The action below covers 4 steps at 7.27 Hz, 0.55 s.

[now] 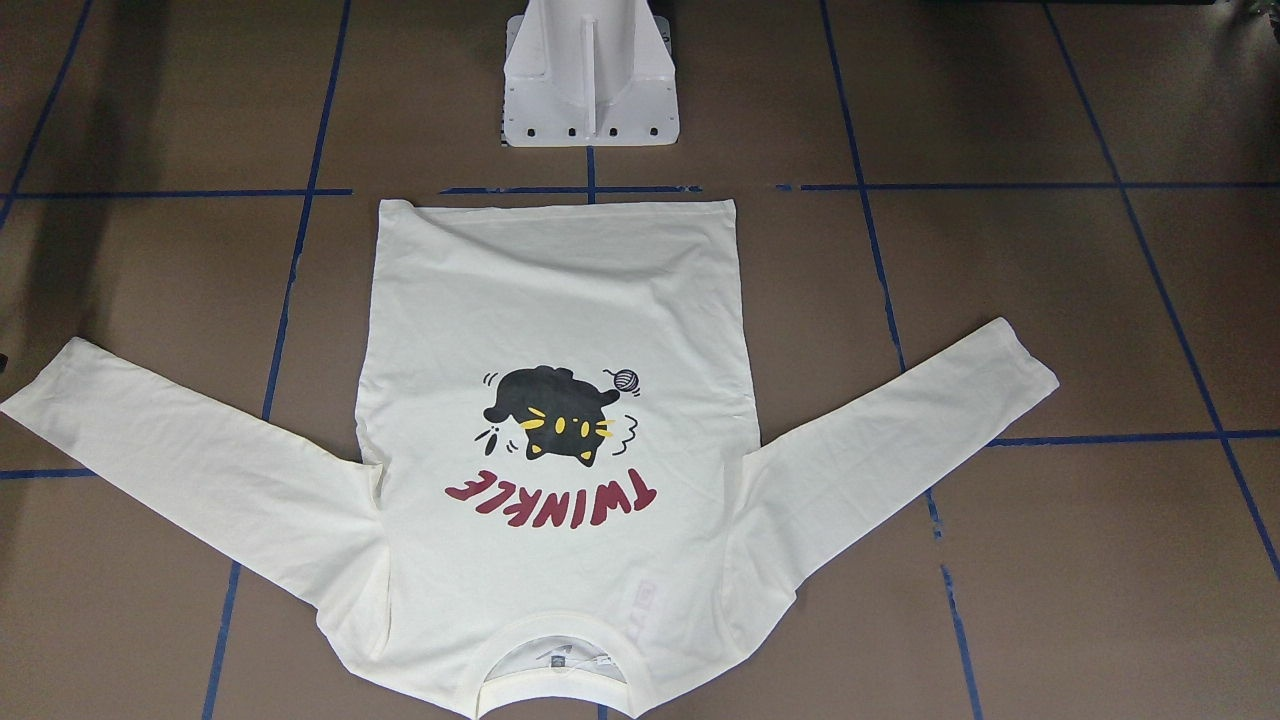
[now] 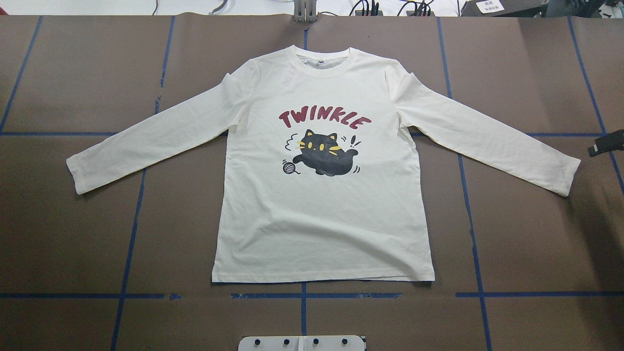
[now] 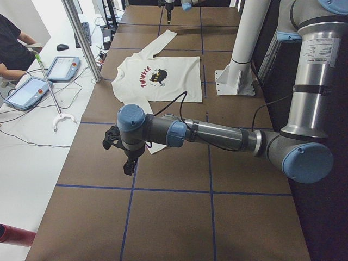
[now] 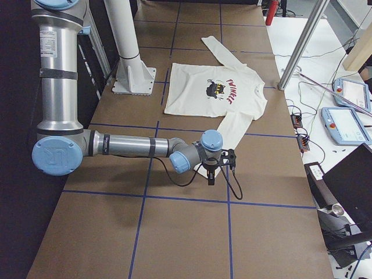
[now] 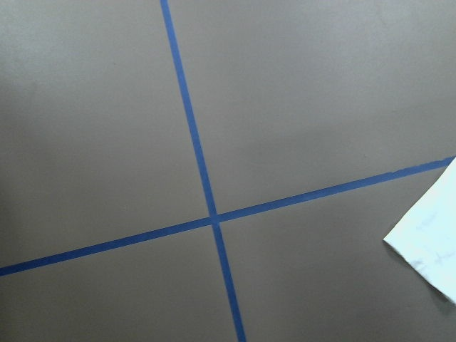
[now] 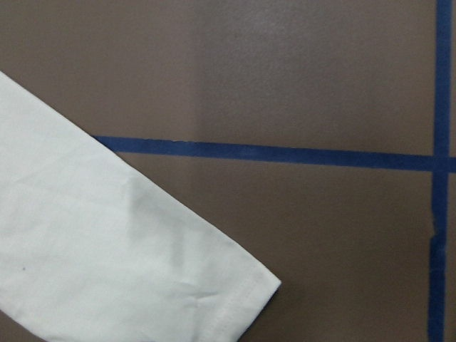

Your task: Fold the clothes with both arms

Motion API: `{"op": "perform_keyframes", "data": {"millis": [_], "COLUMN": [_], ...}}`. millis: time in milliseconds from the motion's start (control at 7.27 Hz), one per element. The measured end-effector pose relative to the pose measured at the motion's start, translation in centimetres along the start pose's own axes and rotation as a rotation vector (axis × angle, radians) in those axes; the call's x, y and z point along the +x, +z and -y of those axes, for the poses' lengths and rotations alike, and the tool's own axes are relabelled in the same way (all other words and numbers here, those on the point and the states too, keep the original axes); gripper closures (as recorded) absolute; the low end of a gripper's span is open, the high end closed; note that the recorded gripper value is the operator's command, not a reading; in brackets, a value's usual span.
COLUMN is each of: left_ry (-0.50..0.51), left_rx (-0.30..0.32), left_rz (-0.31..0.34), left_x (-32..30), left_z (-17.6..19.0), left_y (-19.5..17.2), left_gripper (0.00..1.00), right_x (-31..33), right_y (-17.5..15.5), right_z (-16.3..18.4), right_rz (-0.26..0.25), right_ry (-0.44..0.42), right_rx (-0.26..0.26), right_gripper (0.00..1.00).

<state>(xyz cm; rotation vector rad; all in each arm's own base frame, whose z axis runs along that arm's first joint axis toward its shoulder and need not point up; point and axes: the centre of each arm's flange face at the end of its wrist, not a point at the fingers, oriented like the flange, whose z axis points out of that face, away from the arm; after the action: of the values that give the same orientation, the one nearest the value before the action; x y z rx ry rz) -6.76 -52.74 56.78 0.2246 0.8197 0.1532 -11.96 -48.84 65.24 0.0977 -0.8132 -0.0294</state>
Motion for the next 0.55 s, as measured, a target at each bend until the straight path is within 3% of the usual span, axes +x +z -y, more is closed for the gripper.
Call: {"op": "perform_keyframes", "data": {"millis": [551], "left_ry": [-0.006], "left_rx": [0.0], "left_rz": [-0.003], "left_x": [0.1], "left_z": [0.0], "left_y": [0.1], "left_gripper": [0.0], "right_x": [-1.1], "right_y": [4.2], "right_z": [-1.6], "right_rz": [-0.027], "right_ry": [-0.008], "right_rx": [-0.065], "right_gripper": [0.0]}}
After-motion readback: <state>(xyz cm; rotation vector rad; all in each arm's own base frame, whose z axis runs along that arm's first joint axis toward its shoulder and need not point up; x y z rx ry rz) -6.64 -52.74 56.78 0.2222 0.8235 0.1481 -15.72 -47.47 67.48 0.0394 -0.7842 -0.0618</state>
